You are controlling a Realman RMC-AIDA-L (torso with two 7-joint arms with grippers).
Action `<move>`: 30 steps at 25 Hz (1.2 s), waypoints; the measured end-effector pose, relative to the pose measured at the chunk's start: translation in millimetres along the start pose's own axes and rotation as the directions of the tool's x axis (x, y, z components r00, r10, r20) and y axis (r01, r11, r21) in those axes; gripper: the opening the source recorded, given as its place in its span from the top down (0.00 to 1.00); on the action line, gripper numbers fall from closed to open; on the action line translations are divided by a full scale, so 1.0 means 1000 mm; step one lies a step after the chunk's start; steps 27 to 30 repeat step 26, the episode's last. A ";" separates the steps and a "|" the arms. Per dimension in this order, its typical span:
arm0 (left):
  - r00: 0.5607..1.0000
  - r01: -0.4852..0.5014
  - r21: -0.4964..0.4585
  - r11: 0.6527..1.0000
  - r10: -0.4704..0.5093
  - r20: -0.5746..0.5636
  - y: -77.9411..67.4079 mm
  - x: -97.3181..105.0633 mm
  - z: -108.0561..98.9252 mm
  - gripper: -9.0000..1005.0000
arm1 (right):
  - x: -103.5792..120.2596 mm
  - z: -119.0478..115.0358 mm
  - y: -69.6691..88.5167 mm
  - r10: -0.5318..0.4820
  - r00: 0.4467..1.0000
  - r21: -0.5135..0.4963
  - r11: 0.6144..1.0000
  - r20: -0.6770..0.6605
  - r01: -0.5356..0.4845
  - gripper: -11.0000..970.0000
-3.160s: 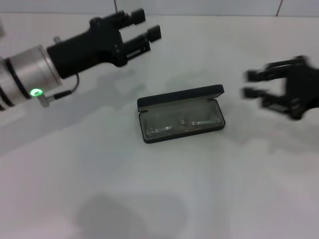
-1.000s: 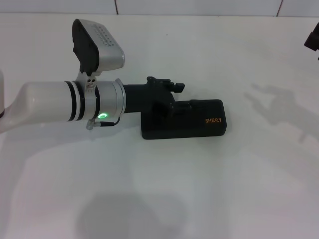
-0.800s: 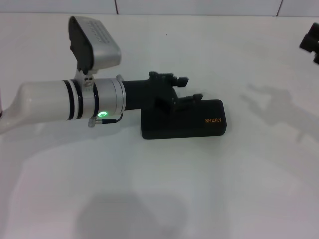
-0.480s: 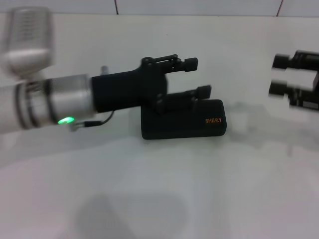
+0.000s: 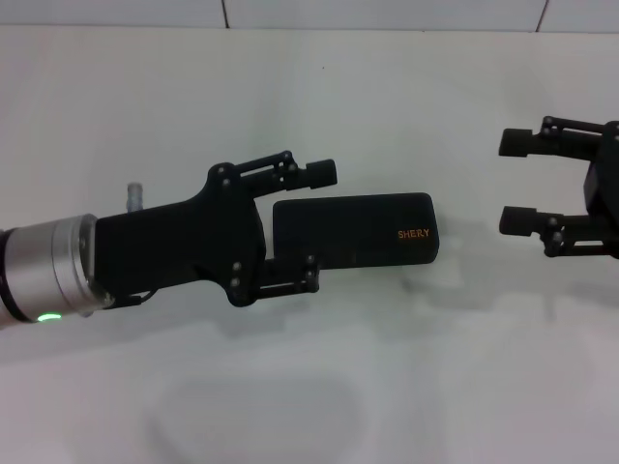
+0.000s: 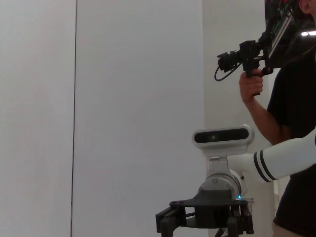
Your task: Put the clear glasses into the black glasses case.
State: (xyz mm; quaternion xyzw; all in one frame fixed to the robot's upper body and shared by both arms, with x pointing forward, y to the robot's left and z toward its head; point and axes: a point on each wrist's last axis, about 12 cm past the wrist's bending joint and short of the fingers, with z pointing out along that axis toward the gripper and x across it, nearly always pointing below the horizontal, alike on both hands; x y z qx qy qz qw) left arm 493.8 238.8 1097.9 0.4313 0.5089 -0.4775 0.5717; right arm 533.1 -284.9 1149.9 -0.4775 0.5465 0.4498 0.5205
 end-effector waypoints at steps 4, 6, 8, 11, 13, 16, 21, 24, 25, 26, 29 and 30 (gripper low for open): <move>1.000 -0.005 0.006 1.000 0.005 -0.016 -0.003 0.003 -0.002 0.27 | 0.004 0.006 0.002 -0.028 1.000 -0.013 1.000 -0.009 0.028 0.20; 1.000 -0.010 0.011 1.000 0.010 -0.023 -0.004 0.004 -0.003 0.27 | 0.008 0.009 0.004 -0.052 0.999 -0.015 0.999 -0.005 0.052 0.20; 0.999 -0.018 0.014 1.000 0.019 -0.028 -0.004 0.004 -0.003 0.28 | 0.010 0.010 0.006 -0.064 0.998 -0.013 0.998 -0.002 0.063 0.20; 0.999 -0.029 0.021 0.999 0.030 -0.040 -0.003 0.005 -0.004 0.28 | 0.012 0.011 0.008 -0.072 0.997 -0.011 0.997 0.002 0.072 0.20; 0.998 -0.036 0.030 0.999 0.038 -0.049 -0.003 0.005 -0.003 0.28 | 0.014 0.011 0.008 -0.073 0.997 -0.011 0.997 0.006 0.073 0.20; 0.997 -0.056 0.029 0.998 0.057 -0.058 -0.003 0.007 -0.004 0.28 | 0.016 0.013 0.009 -0.087 0.996 -0.014 0.996 0.015 0.087 0.20; 0.994 -0.093 0.022 0.995 0.094 -0.058 -0.008 0.012 -0.004 0.28 | 0.020 0.015 0.010 -0.119 0.993 -0.010 0.993 0.022 0.119 0.20; 0.993 -0.103 0.012 0.995 0.103 -0.050 -0.009 0.012 -0.005 0.28 | 0.022 0.015 0.011 -0.133 0.991 -0.002 0.991 0.022 0.133 0.20; 0.994 -0.099 0.003 0.995 0.100 -0.046 -0.008 0.013 -0.005 0.28 | 0.023 0.016 0.011 -0.132 0.991 0.000 0.991 0.024 0.132 0.20; 0.994 -0.097 -0.001 0.995 0.097 -0.044 -0.008 0.013 -0.005 0.28 | 0.024 0.017 0.011 -0.129 0.991 -0.001 0.992 0.027 0.129 0.20; 0.994 -0.097 -0.001 0.995 0.097 -0.044 -0.008 0.013 -0.005 0.28 | 0.024 0.017 0.011 -0.129 0.991 -0.001 0.992 0.027 0.129 0.20; 0.994 -0.097 -0.001 0.995 0.097 -0.044 -0.008 0.013 -0.005 0.28 | 0.024 0.017 0.011 -0.129 0.991 -0.001 0.992 0.027 0.129 0.20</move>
